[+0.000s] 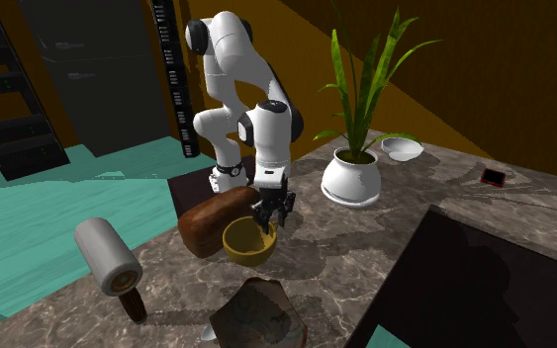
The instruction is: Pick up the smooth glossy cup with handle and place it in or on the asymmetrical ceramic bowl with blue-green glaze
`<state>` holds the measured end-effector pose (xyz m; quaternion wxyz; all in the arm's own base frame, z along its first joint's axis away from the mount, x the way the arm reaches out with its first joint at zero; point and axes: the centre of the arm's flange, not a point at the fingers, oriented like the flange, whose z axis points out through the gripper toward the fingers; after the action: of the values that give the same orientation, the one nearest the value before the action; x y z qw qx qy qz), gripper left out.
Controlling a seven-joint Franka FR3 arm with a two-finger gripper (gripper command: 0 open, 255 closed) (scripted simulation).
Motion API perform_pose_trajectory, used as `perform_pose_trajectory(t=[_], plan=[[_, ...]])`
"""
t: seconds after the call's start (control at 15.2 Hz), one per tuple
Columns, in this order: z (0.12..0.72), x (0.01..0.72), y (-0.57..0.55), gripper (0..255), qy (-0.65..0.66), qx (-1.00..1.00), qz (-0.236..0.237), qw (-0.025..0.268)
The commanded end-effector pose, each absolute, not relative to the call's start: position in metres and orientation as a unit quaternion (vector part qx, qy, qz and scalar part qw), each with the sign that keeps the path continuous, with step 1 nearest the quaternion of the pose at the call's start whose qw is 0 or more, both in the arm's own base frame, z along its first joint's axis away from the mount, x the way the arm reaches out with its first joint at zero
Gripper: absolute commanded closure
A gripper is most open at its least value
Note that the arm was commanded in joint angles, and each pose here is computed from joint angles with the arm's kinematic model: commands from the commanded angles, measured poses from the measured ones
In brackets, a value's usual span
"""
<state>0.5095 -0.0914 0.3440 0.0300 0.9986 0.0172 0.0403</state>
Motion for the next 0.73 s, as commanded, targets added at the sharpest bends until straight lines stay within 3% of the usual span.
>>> perform_pose_trajectory(t=[0.0, 0.66], plan=[[0.344, 0.51, -0.091, 255, 0.017, 0.999, 0.04, 0.03], [0.386, 0.509, -0.091, 255, 0.017, 0.999, 0.04, 0.03]])
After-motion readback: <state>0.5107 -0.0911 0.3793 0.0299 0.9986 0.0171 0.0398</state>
